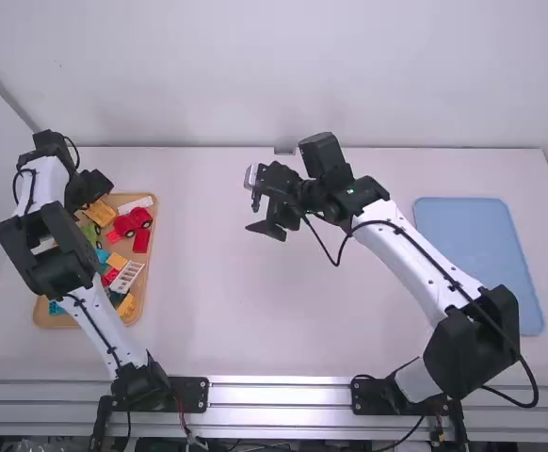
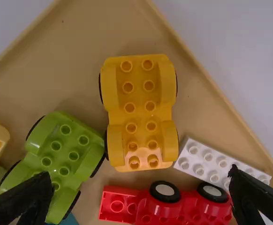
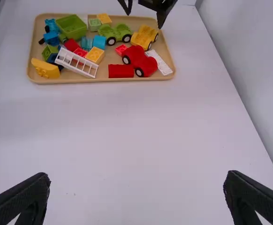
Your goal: Assemble lego blocks to make yellow taxi
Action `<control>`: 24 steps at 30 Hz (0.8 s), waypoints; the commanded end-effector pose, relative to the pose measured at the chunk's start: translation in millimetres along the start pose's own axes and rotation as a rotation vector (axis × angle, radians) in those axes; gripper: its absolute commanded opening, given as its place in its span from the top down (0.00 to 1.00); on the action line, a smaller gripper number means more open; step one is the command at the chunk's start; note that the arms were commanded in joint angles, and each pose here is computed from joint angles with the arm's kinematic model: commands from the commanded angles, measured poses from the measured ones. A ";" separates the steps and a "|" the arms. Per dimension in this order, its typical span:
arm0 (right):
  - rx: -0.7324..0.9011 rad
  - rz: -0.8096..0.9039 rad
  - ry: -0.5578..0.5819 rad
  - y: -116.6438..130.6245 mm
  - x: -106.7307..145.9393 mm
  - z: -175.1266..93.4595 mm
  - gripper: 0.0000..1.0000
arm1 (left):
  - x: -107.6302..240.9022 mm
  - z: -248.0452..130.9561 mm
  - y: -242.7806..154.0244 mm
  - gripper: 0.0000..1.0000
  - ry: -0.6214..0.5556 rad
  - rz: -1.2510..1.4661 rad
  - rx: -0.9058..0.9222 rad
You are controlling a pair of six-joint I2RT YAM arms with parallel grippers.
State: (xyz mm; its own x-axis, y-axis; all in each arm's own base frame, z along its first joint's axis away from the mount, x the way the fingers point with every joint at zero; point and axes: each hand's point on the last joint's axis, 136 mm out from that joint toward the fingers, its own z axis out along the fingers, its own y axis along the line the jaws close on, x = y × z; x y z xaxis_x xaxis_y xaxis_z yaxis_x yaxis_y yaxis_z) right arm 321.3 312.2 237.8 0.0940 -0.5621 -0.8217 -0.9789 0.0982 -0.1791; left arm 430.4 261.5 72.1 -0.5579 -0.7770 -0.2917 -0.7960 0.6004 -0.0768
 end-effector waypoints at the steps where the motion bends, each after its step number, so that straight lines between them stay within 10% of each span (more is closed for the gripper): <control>1: 0.020 -0.028 -0.017 -3.8 -10.2 -6.8 0.01 | 8.6 8.7 -1.9 0.01 0.026 0.024 -0.006; 24: 0.045 -0.049 0.009 -5.2 -10.1 11.2 0.01 | -3.6 26.9 -5.3 0.01 -0.052 0.004 0.026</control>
State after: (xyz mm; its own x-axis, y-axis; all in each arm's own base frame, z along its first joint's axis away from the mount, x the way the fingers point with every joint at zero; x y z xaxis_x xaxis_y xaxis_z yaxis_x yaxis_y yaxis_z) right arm 324.0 322.6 239.2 0.1349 -0.5681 -0.8118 -0.9679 0.1000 -0.2308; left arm 443.3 268.6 57.5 -0.5506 -0.7548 -0.3565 -0.7811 0.6165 -0.0989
